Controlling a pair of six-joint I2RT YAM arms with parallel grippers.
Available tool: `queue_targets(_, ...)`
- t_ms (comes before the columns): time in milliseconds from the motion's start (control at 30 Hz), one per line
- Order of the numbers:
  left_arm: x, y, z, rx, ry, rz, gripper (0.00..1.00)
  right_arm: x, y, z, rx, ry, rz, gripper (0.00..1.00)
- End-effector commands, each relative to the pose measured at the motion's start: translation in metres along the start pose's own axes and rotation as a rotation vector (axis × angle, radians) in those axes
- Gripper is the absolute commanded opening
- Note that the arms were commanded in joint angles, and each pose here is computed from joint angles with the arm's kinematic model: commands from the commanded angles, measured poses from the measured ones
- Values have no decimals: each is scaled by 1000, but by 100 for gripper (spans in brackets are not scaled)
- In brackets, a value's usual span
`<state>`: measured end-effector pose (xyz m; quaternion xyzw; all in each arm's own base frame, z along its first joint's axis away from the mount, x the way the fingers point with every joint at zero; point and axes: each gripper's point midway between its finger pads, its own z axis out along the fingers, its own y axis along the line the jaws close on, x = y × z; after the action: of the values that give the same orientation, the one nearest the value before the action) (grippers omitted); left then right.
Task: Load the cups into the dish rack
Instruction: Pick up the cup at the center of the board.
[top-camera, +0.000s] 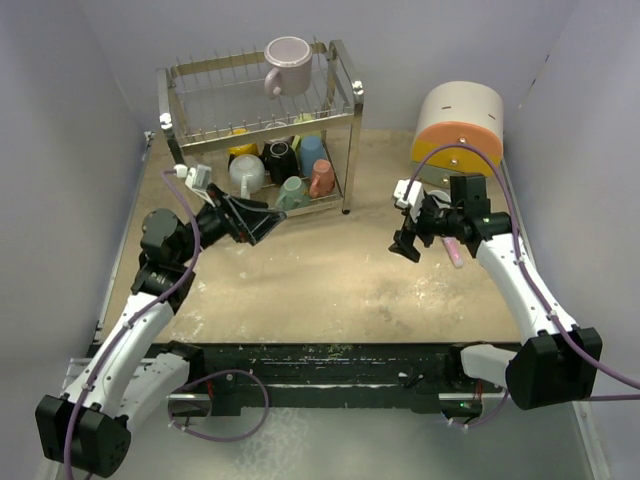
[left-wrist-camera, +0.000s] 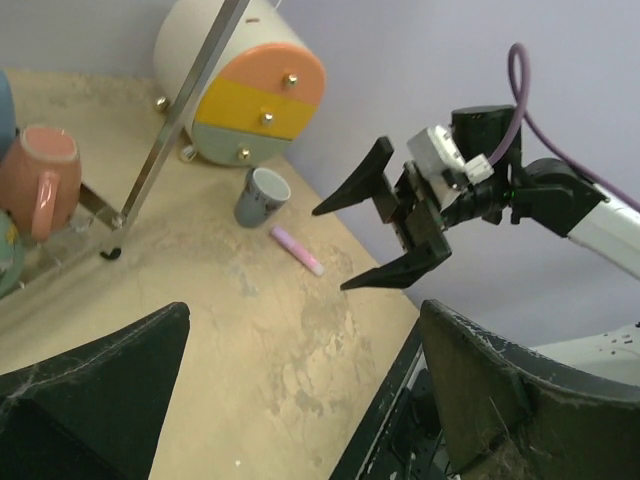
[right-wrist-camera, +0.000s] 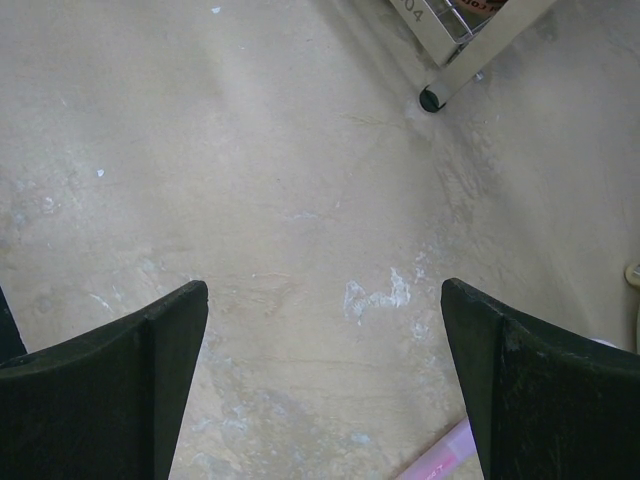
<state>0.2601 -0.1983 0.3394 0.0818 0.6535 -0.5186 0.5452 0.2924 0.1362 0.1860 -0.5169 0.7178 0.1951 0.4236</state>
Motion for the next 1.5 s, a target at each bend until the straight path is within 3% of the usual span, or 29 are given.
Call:
queue_targets(0, 12, 8, -13, -45, -19, -24, 99, -10, -4, -6, 12, -42, 26, 100)
queue_targets(367, 68, 54, -33, -177, 41, -92, 99, 5, -43, -25, 170, -34, 159, 100)
queue_targets(733, 75, 69, -47, -273, 24, -72, 99, -1, -118, -77, 596, -47, 281, 100)
queue_targets(833, 80, 67, -48, -254, 32, -78, 99, -1, -138, -86, 711, -70, 394, 100)
queue_targets(933, 84, 65, -51, -242, 40, -80, 99, 14, -137, -66, 602, 14, 452, 99)
queue_targets(1133, 85, 58, -59, -231, 30, -72, 99, 35, -172, -66, 702, -7, 577, 91)
queue_targets(1467, 92, 54, -71, -241, 36, -62, 99, 89, -206, -44, 766, 104, 686, 63)
